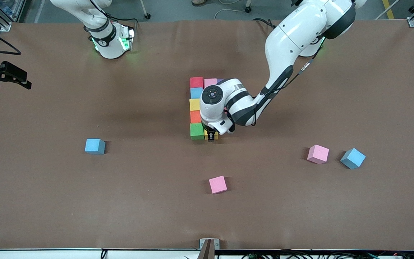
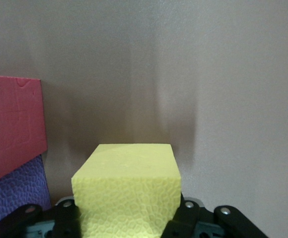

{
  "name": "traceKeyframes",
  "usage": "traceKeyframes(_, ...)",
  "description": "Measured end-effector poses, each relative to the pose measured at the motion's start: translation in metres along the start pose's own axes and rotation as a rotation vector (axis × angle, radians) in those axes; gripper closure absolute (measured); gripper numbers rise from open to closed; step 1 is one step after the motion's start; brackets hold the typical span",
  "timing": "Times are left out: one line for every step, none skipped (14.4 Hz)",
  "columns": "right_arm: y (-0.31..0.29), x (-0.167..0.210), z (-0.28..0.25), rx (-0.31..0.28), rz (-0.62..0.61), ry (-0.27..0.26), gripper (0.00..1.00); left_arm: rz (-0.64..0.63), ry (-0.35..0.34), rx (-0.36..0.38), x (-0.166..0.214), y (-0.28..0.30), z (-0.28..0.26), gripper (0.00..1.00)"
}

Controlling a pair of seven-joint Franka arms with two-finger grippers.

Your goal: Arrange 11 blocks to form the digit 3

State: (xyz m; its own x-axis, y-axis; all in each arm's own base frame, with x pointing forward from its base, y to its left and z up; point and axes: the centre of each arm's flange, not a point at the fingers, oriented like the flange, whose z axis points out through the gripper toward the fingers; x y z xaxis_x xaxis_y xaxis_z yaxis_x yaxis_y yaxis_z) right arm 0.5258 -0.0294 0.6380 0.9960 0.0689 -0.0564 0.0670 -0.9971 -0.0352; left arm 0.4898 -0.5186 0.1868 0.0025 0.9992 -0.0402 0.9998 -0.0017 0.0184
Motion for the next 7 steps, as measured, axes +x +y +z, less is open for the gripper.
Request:
traceKeyframes(-0.0004,-0.0018,-0.0014,0.001,0.000,-0.002,0.00,0.000,0.000,0.000,-0.0001,0.0000,0.0000,0.41)
traceKeyframes(-0.0010,-0.0032,-0.0028,0.002,-0.001,-0.001,0.00,0.000,-0.001,0.000,-0.0001,0.0000,0.0000,0.41)
traceKeyframes(-0.0021,-0.0044,-0.0042,0.002,0.002,-0.001,0.00,0.000,-0.001,-0.001,-0.0003,-0.0001,0.0000,0.41)
traceKeyframes(-0.0037,-0.0053,-0.0055,0.001,0.012,0.001,0.00,0.000,-0.002,-0.001,-0.0005,-0.0001,0.0000,0.41)
traceKeyframes(-0.0056,-0.0061,-0.0064,0.001,0.023,0.001,0.00,0.000,-0.003,-0.001,-0.0005,-0.0001,0.0000,0.41)
traceKeyframes(-0.0069,-0.0067,-0.0068,0.001,0.029,0.000,0.00,0.000,-0.003,-0.002,-0.0006,-0.0001,0.0000,0.41)
traceKeyframes(-0.0072,-0.0071,-0.0070,0.001,0.031,-0.001,0.00,0.000,-0.004,-0.002,-0.0006,0.0000,0.0000,0.41)
